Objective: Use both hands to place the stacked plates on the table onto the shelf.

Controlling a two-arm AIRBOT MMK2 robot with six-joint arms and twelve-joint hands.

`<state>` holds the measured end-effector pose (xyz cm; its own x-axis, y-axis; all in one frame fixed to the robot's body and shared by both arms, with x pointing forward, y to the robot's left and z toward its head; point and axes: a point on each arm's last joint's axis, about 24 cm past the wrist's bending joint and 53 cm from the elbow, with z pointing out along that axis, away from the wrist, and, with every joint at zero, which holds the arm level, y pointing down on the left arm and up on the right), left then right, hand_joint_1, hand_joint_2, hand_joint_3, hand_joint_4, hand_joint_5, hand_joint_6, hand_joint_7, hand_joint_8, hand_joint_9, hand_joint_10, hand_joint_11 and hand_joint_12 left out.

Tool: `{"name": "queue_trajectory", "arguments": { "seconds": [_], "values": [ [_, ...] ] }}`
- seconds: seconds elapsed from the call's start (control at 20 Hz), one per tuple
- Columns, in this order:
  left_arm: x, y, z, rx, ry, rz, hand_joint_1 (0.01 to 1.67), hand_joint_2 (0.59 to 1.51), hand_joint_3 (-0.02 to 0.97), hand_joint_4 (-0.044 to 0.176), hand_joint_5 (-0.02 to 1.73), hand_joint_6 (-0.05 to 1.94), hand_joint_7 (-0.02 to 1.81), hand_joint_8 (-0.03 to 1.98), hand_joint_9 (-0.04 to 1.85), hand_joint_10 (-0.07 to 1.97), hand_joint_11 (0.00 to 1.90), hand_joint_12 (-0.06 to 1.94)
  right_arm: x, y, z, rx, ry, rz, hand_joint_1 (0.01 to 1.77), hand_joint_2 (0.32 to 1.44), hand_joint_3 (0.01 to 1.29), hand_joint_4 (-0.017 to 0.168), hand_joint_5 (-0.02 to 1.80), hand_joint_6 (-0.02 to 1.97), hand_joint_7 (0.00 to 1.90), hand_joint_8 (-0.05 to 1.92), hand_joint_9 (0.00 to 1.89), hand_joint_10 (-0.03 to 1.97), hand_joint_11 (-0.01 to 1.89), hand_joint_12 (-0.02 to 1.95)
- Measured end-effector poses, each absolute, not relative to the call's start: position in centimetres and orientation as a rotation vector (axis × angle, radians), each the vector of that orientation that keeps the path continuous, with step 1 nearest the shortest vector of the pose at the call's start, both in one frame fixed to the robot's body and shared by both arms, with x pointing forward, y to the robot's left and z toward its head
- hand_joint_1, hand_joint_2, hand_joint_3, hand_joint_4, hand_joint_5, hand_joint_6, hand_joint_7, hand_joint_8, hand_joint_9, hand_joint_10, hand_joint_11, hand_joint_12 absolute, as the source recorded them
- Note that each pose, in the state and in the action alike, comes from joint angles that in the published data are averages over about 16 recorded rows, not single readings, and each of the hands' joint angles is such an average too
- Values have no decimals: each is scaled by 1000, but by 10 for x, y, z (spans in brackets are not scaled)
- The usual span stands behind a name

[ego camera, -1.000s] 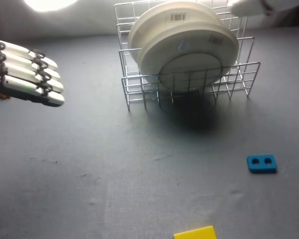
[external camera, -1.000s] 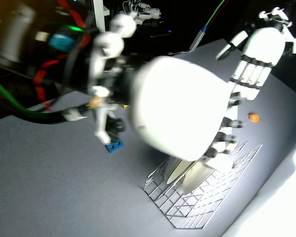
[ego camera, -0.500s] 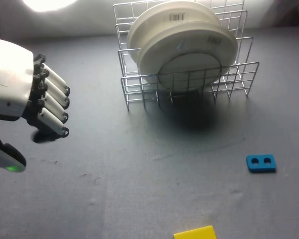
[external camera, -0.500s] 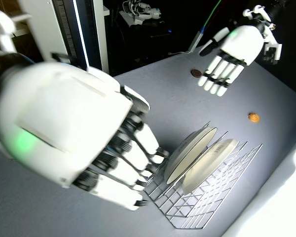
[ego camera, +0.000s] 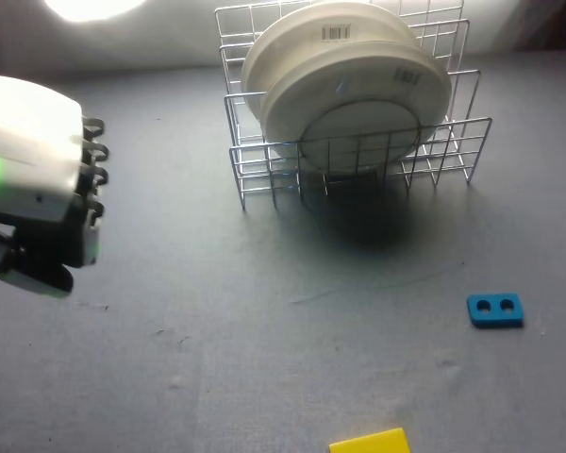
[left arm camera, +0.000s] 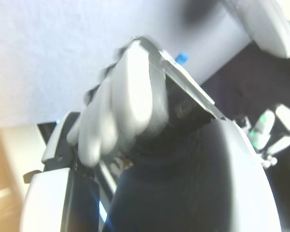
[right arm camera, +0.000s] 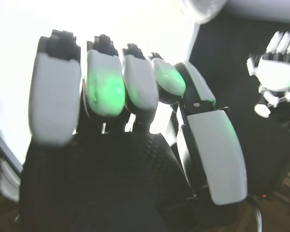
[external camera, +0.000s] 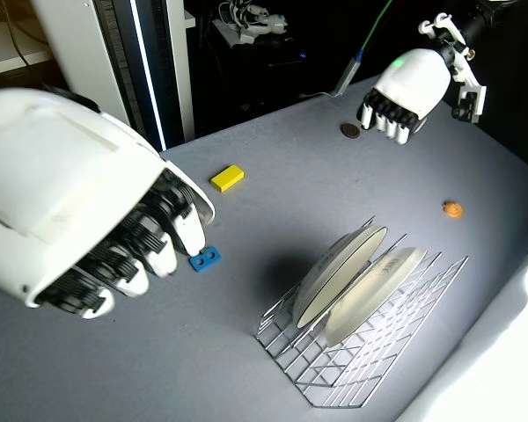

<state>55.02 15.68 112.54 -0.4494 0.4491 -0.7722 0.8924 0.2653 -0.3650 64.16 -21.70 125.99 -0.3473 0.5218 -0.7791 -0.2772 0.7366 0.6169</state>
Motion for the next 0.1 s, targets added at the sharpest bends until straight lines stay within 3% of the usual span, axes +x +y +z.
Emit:
{"name": "queue_trajectory", "arguments": {
  "seconds": [0.1],
  "values": [
    [551, 156, 1124, 1206, 2015, -1099, 526, 1359, -5, 89, 1180, 1895, 1395, 1909, 1411, 1906, 1421, 1935, 640, -218, 1260, 191, 1742, 827, 513, 1318, 9, 31, 1193, 1828, 1386, 1833, 1451, 1860, 1601, 1887]
  ]
}}
